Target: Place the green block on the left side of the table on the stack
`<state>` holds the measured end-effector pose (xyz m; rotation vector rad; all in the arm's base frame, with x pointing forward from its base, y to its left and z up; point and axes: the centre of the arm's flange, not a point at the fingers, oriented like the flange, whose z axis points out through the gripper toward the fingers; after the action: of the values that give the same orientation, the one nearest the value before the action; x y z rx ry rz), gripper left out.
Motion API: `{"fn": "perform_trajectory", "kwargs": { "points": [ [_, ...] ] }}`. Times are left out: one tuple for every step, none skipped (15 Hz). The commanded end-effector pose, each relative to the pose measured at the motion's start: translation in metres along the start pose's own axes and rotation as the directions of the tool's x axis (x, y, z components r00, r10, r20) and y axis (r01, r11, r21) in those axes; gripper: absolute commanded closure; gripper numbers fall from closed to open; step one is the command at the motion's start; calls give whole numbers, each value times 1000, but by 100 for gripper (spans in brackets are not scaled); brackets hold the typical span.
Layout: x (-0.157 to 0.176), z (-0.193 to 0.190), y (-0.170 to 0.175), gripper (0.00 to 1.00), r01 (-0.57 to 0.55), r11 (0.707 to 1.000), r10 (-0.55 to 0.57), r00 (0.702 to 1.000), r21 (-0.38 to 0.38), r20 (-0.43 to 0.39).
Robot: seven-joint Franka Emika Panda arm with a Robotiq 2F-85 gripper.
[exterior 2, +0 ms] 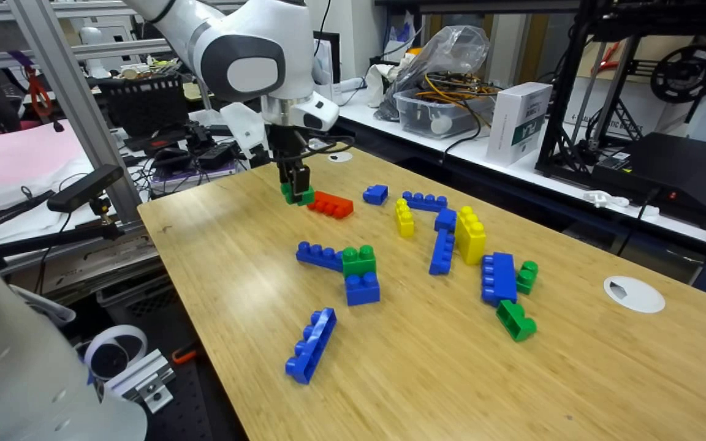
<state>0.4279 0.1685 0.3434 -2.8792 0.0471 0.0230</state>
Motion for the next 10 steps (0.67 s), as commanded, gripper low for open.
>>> {"fn": "perform_trajectory", "kwargs": {
  "points": [
    [6,-17,46,56,-118,986,113,992,120,51],
    [8,-19,62,56,-159,974,149,986,161,72],
    [10,-22,75,56,-201,960,186,978,194,90],
    [11,-24,87,56,-238,944,218,970,227,110],
    [11,-26,99,56,-273,927,247,960,257,130],
    [9,-27,112,56,-306,906,275,951,292,144],
    [9,-31,122,56,-340,885,304,940,317,158],
    [3,-35,137,56,-369,860,327,929,353,175],
    [1,-38,149,56,-400,834,352,916,379,191],
    [-2,-41,161,56,-429,808,375,903,405,208]
  ]
}}
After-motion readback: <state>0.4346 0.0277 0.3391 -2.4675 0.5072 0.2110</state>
